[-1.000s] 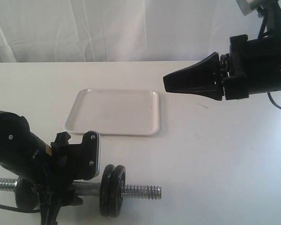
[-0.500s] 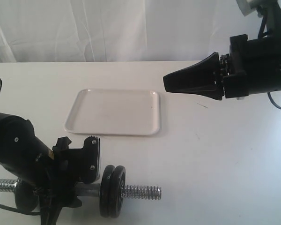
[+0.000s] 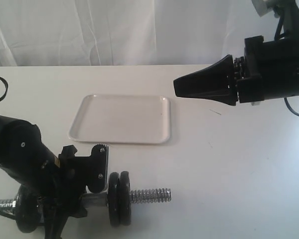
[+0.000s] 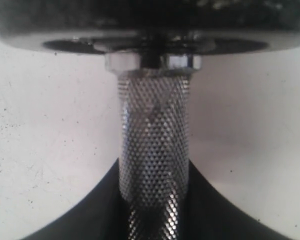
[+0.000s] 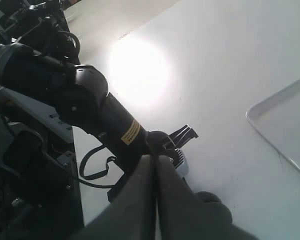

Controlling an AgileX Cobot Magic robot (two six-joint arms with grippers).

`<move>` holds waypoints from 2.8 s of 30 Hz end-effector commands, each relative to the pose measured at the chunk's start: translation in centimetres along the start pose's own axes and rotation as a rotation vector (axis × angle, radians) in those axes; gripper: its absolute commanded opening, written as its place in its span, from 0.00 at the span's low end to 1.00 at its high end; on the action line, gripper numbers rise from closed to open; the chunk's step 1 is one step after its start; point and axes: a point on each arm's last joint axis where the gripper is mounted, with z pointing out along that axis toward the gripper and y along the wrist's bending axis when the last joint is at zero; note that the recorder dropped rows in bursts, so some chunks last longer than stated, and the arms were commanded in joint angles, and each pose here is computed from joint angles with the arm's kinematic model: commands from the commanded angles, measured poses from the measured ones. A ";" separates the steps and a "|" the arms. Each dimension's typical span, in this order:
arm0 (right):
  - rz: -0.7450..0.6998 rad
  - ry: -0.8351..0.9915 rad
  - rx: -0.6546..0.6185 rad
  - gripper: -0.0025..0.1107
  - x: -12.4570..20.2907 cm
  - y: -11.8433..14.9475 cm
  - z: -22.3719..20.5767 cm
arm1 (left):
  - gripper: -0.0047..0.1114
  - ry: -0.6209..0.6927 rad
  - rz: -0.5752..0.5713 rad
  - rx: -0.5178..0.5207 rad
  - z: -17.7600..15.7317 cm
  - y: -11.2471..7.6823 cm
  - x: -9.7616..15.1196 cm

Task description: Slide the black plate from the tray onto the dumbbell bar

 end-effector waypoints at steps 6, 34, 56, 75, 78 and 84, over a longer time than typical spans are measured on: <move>0.004 -0.015 -0.008 0.02 -0.3 0.1 0.0 | 0.04 -0.034 0.041 -0.008 -1.3 1.1 -1.3; 0.029 -0.017 -0.008 0.02 -0.3 0.1 0.0 | 0.04 -0.190 0.110 -0.348 -2.4 6.2 -4.7; 0.038 -0.018 -0.009 0.02 -0.4 0.1 0.0 | 0.04 -0.179 0.101 -0.334 -0.8 7.4 -5.4; 0.038 -0.018 -0.009 0.02 -0.4 0.1 0.0 | 0.49 -0.133 0.102 -0.238 0.1 6.7 -4.9; 0.038 -0.018 -0.009 0.02 -0.4 0.1 0.0 | 0.49 -0.125 0.101 -0.225 0.5 6.6 -4.8; 0.038 -0.018 -0.009 0.02 -0.4 0.1 0.0 | 0.49 -0.109 0.099 -0.199 1.2 6.5 -4.7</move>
